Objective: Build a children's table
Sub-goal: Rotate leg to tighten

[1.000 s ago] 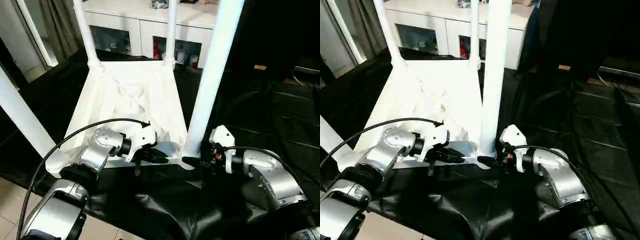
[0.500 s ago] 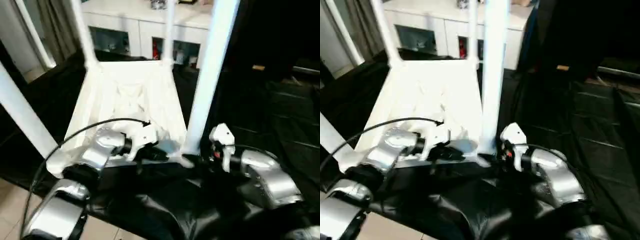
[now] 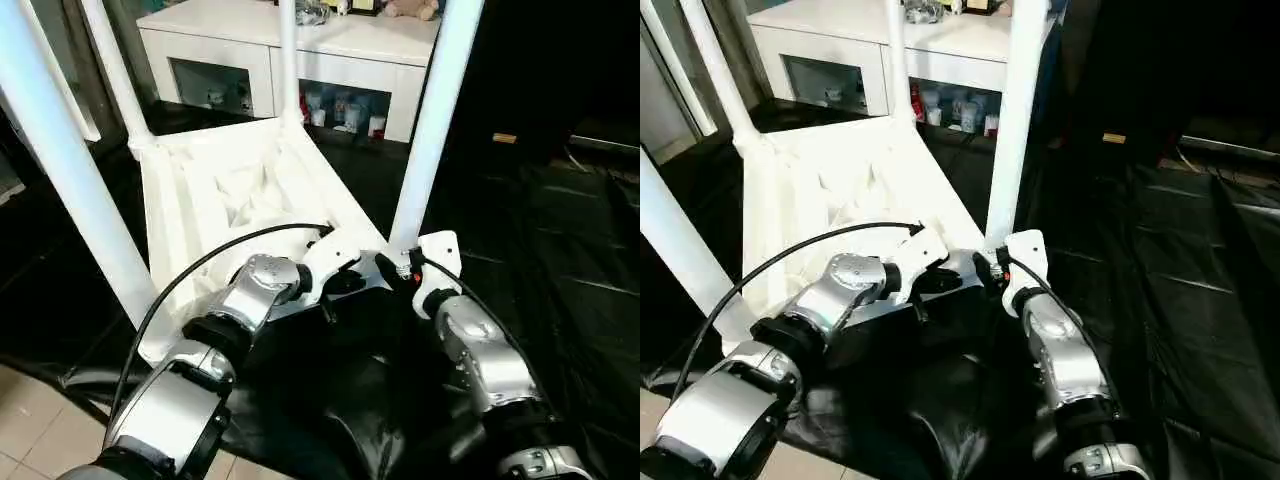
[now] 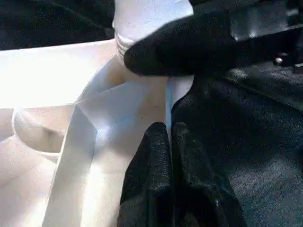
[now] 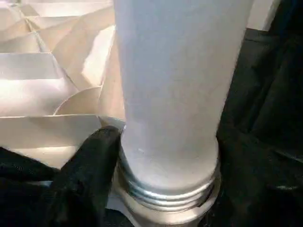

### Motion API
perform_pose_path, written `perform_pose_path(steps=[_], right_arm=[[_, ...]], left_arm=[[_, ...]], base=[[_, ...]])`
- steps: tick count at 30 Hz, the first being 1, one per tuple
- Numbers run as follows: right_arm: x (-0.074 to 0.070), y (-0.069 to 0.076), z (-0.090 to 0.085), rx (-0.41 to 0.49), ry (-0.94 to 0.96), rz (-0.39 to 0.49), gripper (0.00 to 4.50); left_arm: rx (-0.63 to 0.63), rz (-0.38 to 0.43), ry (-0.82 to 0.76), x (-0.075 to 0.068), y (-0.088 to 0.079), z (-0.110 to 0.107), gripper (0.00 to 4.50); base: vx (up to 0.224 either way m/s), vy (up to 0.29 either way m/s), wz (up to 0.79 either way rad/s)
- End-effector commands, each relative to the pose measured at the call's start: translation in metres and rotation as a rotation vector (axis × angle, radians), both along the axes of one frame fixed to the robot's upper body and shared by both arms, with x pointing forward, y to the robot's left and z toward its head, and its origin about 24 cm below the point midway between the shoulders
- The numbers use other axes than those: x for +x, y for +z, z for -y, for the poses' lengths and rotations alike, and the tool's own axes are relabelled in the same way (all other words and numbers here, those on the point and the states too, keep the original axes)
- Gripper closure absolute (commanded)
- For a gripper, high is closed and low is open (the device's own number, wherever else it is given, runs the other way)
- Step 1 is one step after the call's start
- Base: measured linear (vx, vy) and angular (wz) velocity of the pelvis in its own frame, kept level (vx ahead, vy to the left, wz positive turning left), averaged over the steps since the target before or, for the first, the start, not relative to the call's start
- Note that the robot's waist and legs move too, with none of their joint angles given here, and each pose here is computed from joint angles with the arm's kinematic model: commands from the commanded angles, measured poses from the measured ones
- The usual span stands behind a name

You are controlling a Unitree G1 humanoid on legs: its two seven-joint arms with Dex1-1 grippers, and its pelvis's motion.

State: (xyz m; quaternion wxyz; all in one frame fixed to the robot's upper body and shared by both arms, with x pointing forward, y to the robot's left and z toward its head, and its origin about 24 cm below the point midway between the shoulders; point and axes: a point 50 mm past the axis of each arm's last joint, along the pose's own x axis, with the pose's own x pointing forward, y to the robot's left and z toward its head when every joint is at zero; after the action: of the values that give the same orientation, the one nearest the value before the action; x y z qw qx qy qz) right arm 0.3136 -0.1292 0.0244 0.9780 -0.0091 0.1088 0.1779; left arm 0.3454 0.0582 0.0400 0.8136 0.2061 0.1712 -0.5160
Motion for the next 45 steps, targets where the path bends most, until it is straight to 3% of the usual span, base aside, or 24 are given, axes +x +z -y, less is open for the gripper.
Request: perform_pose_path(steps=[1,3,9,11,22,23,38,40,41,45], right_arm=[[-0.004,0.000,-0.011,0.024,0.091,-0.005,0.97],[-0.003,0.006,-0.006,0.033,0.160,0.002,0.63],[-0.018,0.021,0.013,-0.082,0.543,0.001,0.63],[-0.024,0.023,0.023,-0.103,0.630,-0.017,0.63],[-0.033,0.027,0.024,-0.084,0.778,-0.057,0.63],[-0.033,0.027,0.023,-0.074,0.785,-0.060,0.79],[-0.033,0.022,0.021,-0.046,0.771,-0.084,1.86],[-0.029,0.019,0.021,-0.056,0.702,-0.073,1.86],[-0.018,0.011,0.019,-0.053,0.490,-0.042,1.87],[-0.012,0.003,0.015,-0.020,0.304,-0.051,1.88]], left_arm=[[0.049,-0.033,-0.001,-0.004,-0.011,-0.004,4.50],[0.050,-0.036,-0.034,-0.005,-0.010,-0.008,4.50],[0.027,-0.041,-0.270,-0.018,-0.005,-0.027,4.50],[0.015,-0.099,-0.384,-0.027,-0.003,-0.038,4.50],[-0.002,-0.127,-0.411,-0.032,0.001,-0.053,4.50],[-0.002,-0.129,-0.409,-0.032,0.001,-0.054,4.50],[0.007,-0.150,-0.404,-0.034,-0.001,-0.057,4.50],[0.017,-0.156,-0.379,-0.033,-0.002,-0.058,4.50],[0.017,-0.143,-0.260,-0.025,-0.005,-0.053,4.50],[0.025,-0.116,-0.159,-0.017,-0.006,-0.045,4.50]], base=[[0.000,0.000,0.00],[0.000,0.000,0.00],[0.000,0.000,0.00],[0.000,0.000,0.00],[0.000,0.000,0.00],[0.000,0.000,0.00],[0.000,0.000,0.00],[0.000,0.000,0.00],[0.000,0.000,0.00],[-0.013,0.000,-0.01]])
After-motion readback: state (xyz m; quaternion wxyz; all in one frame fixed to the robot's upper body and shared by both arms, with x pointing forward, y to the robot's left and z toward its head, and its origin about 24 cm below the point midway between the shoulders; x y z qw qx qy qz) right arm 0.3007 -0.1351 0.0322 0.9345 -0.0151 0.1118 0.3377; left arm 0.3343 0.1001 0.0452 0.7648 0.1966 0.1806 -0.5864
